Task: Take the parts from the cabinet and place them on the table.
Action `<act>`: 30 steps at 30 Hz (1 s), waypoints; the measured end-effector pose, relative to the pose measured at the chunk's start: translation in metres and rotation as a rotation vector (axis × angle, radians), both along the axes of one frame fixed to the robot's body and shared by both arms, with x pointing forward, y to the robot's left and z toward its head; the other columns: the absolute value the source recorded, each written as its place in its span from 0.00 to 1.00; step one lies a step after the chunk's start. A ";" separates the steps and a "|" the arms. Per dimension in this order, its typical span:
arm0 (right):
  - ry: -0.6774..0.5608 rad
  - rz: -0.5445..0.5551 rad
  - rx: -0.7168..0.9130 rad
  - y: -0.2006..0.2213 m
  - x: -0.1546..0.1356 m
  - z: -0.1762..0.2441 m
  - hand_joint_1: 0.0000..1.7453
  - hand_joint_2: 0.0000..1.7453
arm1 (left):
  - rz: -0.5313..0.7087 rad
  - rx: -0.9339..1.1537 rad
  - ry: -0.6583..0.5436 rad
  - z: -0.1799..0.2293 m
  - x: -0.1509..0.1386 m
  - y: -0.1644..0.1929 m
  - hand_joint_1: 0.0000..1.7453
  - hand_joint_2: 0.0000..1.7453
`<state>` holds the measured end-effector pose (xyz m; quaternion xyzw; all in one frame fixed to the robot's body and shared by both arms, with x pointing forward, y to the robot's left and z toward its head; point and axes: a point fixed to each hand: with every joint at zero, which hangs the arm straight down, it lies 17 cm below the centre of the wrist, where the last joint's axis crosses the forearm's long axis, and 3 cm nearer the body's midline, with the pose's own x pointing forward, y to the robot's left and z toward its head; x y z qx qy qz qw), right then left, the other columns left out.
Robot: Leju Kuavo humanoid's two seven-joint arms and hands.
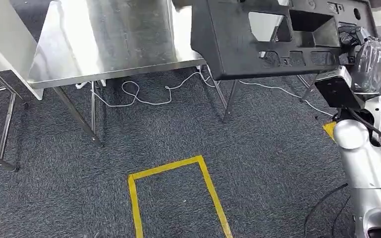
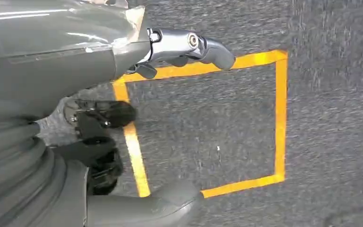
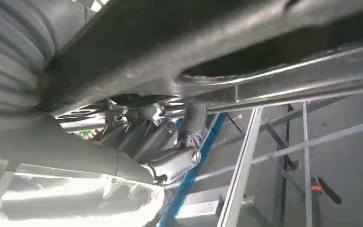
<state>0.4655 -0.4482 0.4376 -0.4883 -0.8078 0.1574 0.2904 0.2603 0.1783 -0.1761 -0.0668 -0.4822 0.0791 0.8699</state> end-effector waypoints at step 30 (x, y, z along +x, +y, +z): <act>-0.011 0.019 0.013 0.020 0.010 -0.009 1.00 1.00 | 0.016 0.003 0.012 -0.004 -0.005 0.007 0.00 1.00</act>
